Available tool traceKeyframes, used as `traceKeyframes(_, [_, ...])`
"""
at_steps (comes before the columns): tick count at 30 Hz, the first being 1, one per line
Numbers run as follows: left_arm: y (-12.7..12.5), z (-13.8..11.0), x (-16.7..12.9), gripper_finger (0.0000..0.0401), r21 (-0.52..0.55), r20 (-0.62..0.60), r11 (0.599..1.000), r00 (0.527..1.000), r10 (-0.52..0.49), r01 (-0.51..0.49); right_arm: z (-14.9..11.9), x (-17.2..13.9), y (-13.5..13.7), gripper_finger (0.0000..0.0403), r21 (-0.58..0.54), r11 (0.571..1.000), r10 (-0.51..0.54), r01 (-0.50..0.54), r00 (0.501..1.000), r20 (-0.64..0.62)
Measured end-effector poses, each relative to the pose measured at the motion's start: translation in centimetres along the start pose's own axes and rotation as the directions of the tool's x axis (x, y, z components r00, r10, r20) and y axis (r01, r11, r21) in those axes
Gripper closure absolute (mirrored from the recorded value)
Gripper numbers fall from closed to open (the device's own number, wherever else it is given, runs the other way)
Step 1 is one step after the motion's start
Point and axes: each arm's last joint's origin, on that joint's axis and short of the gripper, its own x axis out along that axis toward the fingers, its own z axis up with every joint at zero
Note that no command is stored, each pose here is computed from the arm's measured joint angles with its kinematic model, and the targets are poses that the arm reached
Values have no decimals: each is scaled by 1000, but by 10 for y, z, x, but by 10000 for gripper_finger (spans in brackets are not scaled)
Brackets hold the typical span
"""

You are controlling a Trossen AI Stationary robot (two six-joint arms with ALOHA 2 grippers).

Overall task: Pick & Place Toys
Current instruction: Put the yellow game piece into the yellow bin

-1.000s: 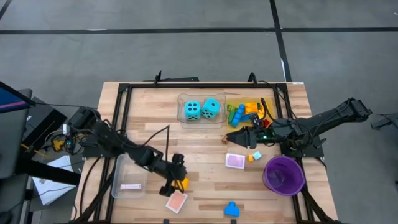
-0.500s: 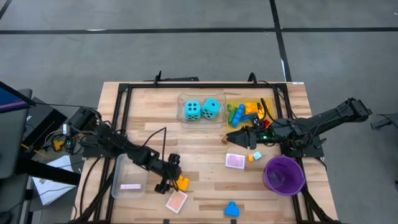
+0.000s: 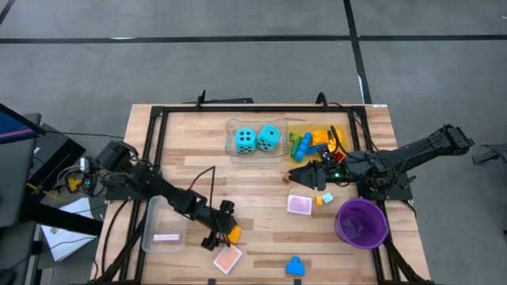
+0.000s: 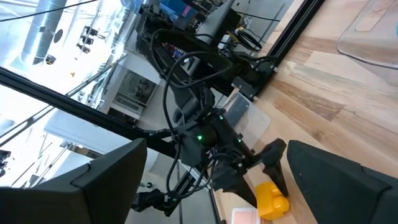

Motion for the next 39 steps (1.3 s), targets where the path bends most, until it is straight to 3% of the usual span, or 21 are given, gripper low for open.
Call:
traceKeyframes(5, [2, 1, 1, 50, -9, 23, 1000, 1000, 12, -12, 0, 0, 0, 24, 2, 1000, 0, 0, 1000, 0])
traceKeyframes(13, [4, -6, 2, 56, -4, -45, 999, 998, 50, -50, 0, 0, 0, 24, 2, 1000, -1, 1, 1000, 2])
traceKeyframes(23, [5, -7, 2, 144, -7, -56, 998, 997, 55, -55, 0, 0, 0, 24, 1, 1000, -1, 1, 1000, 2])
traceKeyframes(34, [6, -6, 0, 142, -7, -46, 995, 994, 102, -102, 0, 0, -1, 24, -2, 1000, -7, 7, 1000, 0])
traceKeyframes(39, [14, 3, -13, 143, -28, 2, 982, 982, 187, -187, -1, 0, -3, 24, -7, 999, -33, 33, 999, -6])
